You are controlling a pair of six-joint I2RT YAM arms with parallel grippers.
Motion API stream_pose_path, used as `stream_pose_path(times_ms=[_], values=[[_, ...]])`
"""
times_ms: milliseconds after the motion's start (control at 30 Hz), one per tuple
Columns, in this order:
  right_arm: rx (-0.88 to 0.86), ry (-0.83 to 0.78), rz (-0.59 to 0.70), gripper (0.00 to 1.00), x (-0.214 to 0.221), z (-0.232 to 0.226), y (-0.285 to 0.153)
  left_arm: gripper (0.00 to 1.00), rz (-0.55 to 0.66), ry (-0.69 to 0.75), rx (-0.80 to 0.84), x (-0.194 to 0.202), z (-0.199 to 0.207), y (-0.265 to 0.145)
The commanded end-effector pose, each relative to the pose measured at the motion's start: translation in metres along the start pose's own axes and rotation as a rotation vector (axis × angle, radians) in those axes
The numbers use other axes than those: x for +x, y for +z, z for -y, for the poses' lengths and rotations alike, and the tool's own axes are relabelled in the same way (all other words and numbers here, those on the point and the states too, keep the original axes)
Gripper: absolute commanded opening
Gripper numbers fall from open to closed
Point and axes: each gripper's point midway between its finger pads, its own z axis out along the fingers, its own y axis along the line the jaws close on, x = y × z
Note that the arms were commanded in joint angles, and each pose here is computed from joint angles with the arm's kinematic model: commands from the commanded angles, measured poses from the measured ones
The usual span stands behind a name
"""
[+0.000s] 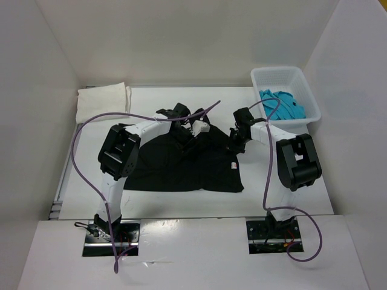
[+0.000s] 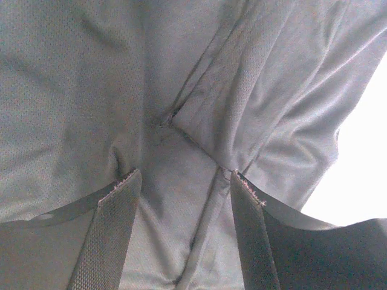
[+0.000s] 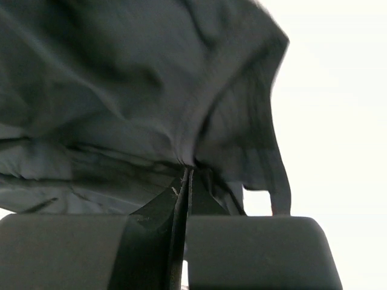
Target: Fold and stack the t-shirts
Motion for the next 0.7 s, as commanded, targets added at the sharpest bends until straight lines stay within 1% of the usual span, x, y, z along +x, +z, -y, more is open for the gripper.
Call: stream_pose_path(times_ms=[0,100,133,267,300,433,533,567,600,667], values=[[-0.022,-0.006,0.024,0.0,0.01,-0.002,-0.018,0.68,0.085,0.022,0.02,-0.03,0.017,-0.026],[-0.021,0.016,0.006,0.0,0.022,0.002,-0.022,0.68,0.104,0.015,0.001,-0.039,0.015,-0.03],[-0.019,0.017,0.002,0.0,0.025,0.004,-0.025,0.68,0.102,0.015,-0.008,-0.042,0.009,-0.026],[-0.011,0.021,-0.014,0.0,0.037,0.008,-0.027,0.68,0.081,0.003,-0.013,-0.044,0.009,-0.014],[-0.009,0.021,-0.017,0.0,0.04,0.01,-0.027,0.68,0.068,0.025,-0.007,-0.046,0.019,-0.007],[0.006,0.028,-0.044,0.0,0.051,0.014,-0.024,0.68,0.045,0.059,-0.017,-0.05,0.028,0.004],[0.021,0.022,-0.07,0.0,0.061,0.018,-0.022,0.68,0.014,0.067,-0.02,-0.045,0.031,0.016],[0.026,0.019,-0.068,0.0,0.063,0.016,-0.021,0.66,0.0,0.061,-0.028,-0.041,0.028,0.02],[0.039,0.023,-0.085,0.0,0.068,0.02,-0.018,0.66,-0.003,0.068,-0.023,-0.042,0.031,0.022],[0.038,0.022,-0.089,0.0,0.07,0.018,-0.017,0.64,-0.018,0.052,-0.031,-0.037,0.026,0.03]])
